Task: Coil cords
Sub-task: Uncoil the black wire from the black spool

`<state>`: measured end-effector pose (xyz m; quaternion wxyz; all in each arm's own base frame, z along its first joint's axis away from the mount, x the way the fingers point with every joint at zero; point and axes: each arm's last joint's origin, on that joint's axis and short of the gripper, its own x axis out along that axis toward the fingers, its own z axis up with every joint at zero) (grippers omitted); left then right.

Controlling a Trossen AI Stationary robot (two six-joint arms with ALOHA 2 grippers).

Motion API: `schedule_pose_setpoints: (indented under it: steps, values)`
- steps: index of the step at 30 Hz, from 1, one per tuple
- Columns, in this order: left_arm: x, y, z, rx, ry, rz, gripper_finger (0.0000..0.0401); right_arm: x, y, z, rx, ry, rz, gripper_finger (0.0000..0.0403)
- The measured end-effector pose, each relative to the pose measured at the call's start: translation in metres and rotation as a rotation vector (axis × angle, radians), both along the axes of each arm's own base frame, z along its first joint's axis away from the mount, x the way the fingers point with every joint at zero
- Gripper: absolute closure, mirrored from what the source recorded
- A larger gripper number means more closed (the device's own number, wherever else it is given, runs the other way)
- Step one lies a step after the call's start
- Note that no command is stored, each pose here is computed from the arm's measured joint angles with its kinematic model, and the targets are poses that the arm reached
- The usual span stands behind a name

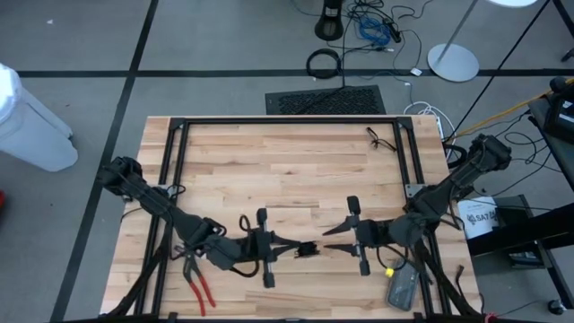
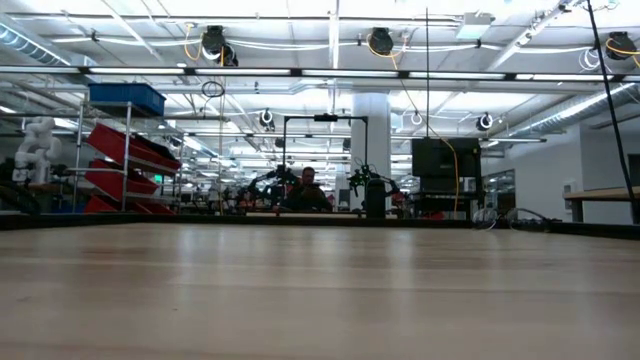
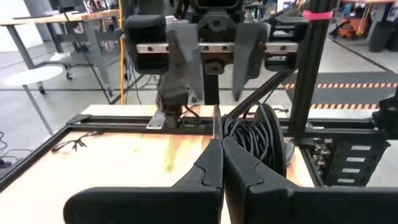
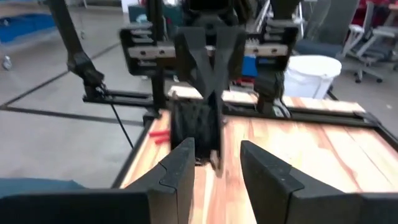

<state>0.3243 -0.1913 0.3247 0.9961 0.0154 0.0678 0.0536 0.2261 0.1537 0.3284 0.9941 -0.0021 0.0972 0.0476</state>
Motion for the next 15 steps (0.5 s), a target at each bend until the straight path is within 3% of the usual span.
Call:
schedule_pose_setpoints:
  steps: [9,15]
  values:
    - [0.0090,0.0007,-0.0113,0.011,0.030,-0.025,0.0401,0.0031,-0.0028,-0.0003,0.026,0.012,0.053,0.0285]
    - [0.0100,-0.0002,-0.0073,-0.019,-0.007,-0.056,0.0401,0.0092,0.0020,-0.0089,-0.024,0.036,0.073,0.0284]
